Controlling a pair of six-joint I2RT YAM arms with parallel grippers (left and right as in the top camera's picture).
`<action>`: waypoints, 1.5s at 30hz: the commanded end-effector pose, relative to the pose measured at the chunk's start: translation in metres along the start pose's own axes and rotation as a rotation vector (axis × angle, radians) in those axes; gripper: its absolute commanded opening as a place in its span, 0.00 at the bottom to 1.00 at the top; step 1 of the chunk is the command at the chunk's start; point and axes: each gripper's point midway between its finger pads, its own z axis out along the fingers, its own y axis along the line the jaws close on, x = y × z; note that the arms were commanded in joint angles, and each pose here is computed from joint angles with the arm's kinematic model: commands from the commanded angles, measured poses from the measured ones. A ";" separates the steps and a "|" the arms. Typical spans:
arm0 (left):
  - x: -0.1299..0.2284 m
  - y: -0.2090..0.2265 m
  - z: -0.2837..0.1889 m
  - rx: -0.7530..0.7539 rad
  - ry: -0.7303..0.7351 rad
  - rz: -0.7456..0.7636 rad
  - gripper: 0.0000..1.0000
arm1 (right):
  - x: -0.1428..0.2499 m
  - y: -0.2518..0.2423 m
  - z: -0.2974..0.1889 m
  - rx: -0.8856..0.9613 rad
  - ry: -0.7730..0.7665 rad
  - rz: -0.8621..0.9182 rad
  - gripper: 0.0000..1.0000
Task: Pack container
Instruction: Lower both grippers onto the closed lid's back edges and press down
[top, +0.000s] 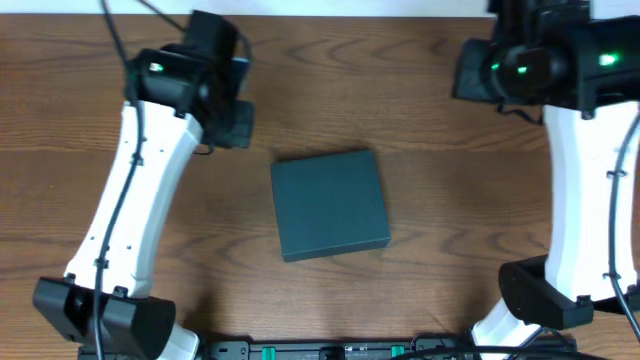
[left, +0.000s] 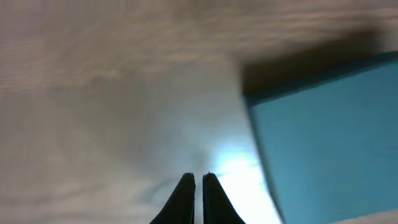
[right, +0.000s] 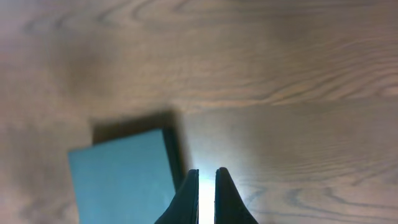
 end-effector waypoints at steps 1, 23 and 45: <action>-0.012 -0.022 -0.010 0.035 -0.071 0.029 0.06 | 0.020 0.024 0.020 -0.021 0.088 -0.112 0.01; -0.020 -0.068 0.044 0.148 0.007 0.089 0.06 | 0.131 0.092 0.140 -0.081 0.332 -0.438 0.02; 0.017 -0.072 0.094 0.160 0.151 0.090 0.06 | 0.217 0.084 0.161 -0.119 0.358 -0.492 0.02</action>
